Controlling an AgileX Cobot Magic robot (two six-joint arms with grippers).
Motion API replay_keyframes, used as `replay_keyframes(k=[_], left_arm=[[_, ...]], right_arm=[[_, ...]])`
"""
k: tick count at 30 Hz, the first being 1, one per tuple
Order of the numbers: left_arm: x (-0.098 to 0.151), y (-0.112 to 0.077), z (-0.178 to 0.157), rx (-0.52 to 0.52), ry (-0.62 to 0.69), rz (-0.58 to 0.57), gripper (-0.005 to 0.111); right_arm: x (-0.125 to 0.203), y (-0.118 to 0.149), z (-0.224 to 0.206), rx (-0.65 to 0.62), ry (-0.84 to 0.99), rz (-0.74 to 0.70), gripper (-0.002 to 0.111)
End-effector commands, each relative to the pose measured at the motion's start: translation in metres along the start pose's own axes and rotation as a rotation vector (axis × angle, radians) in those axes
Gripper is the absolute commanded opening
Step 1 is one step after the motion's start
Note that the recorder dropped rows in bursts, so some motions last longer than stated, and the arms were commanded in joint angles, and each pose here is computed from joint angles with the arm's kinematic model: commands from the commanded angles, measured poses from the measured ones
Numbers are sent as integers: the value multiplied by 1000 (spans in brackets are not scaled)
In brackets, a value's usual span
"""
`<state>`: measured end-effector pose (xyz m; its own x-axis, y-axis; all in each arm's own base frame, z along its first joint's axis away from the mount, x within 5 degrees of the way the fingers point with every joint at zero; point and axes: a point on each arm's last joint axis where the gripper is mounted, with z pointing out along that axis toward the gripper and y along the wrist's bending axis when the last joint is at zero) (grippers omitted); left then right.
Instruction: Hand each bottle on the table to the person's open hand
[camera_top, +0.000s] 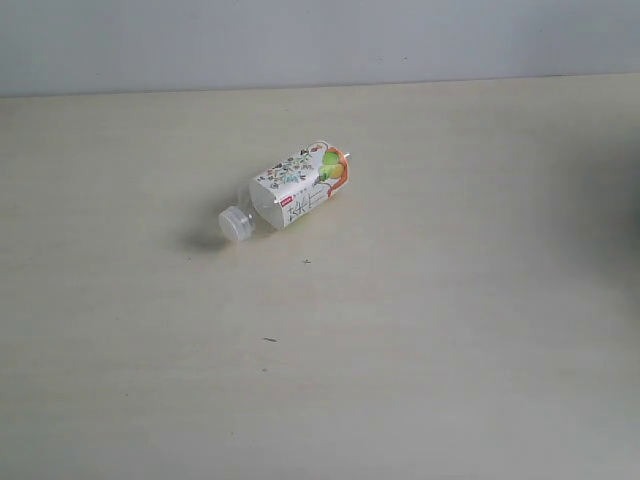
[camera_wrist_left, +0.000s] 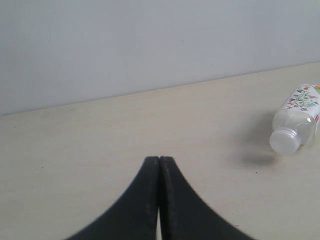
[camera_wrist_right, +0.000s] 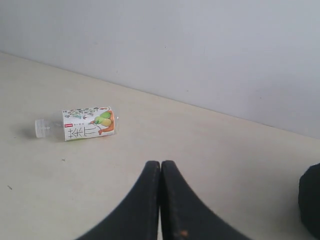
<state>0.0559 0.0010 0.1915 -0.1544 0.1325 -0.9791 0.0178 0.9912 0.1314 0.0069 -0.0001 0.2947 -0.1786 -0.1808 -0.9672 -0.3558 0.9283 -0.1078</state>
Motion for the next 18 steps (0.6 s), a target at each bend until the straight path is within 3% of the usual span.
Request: replay_keyframes(k=[1,11,18], left_arm=[[0,0,0,-2,-6,-8,1],[0,0,0,-2,-6,-8,1],[0,0,0,-2,-6,-8,1]], right_arm=[[0,0,0,8,-15,-4,1],[0,0,2,-1,-36,-9,0],[-26,-17,18,181,-154,-86,0]])
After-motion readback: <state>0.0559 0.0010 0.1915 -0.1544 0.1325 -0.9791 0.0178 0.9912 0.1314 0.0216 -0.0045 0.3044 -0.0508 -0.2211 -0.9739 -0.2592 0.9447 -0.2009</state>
